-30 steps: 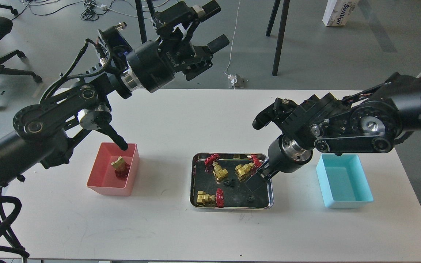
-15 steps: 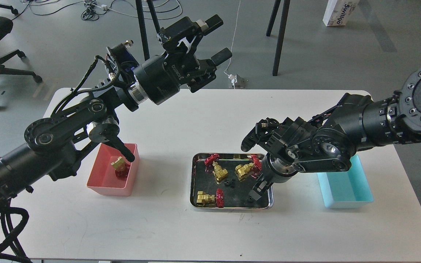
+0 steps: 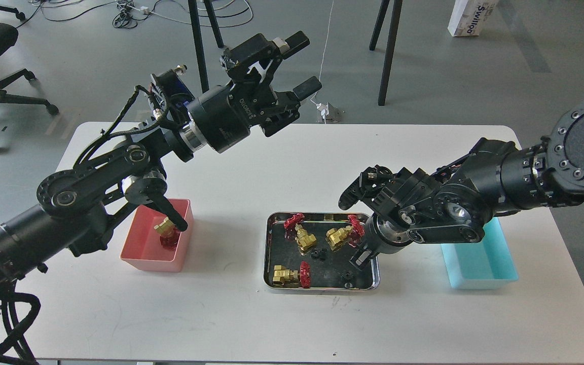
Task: Place valve in pink box and gear in blue box
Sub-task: 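Close the right gripper on the dark gear among the valves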
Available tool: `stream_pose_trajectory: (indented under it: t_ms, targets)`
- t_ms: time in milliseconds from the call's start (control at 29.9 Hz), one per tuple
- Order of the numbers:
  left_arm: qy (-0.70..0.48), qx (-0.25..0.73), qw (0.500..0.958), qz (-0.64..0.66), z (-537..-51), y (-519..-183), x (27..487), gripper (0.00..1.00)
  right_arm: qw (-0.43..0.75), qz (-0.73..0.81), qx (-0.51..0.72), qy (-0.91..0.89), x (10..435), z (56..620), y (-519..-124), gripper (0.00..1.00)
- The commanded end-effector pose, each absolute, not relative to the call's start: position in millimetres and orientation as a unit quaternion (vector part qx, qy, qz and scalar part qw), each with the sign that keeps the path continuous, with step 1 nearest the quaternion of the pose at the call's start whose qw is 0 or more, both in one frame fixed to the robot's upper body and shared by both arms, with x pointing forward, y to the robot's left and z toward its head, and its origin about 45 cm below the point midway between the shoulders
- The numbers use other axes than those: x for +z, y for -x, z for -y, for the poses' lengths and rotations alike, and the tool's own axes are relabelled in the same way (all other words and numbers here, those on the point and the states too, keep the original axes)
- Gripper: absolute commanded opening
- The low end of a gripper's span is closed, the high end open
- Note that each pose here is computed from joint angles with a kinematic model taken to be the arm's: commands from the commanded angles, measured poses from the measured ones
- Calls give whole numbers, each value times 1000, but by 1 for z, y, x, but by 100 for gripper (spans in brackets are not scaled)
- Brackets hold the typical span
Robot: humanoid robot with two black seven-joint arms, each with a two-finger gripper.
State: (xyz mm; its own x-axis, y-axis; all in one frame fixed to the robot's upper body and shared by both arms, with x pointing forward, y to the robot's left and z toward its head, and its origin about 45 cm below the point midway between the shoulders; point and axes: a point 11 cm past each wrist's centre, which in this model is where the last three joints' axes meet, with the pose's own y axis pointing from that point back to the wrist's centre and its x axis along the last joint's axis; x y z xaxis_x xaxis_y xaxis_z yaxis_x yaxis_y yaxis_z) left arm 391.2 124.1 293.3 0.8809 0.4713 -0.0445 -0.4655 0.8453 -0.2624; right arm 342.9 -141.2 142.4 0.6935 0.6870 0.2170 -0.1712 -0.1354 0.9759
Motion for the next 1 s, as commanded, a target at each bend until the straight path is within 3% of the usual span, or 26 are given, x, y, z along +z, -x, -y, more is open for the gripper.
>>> stream_pose_trajectory:
  t_ms: [0,969]
  targets:
    - [133,245,960,7,-124,-390,290,85,624,-177,324,-688,145,137,-342,50]
    - [128,255,958,-5,-130,-389,278,86,604,-164,308,-717,123,133,-329,52]
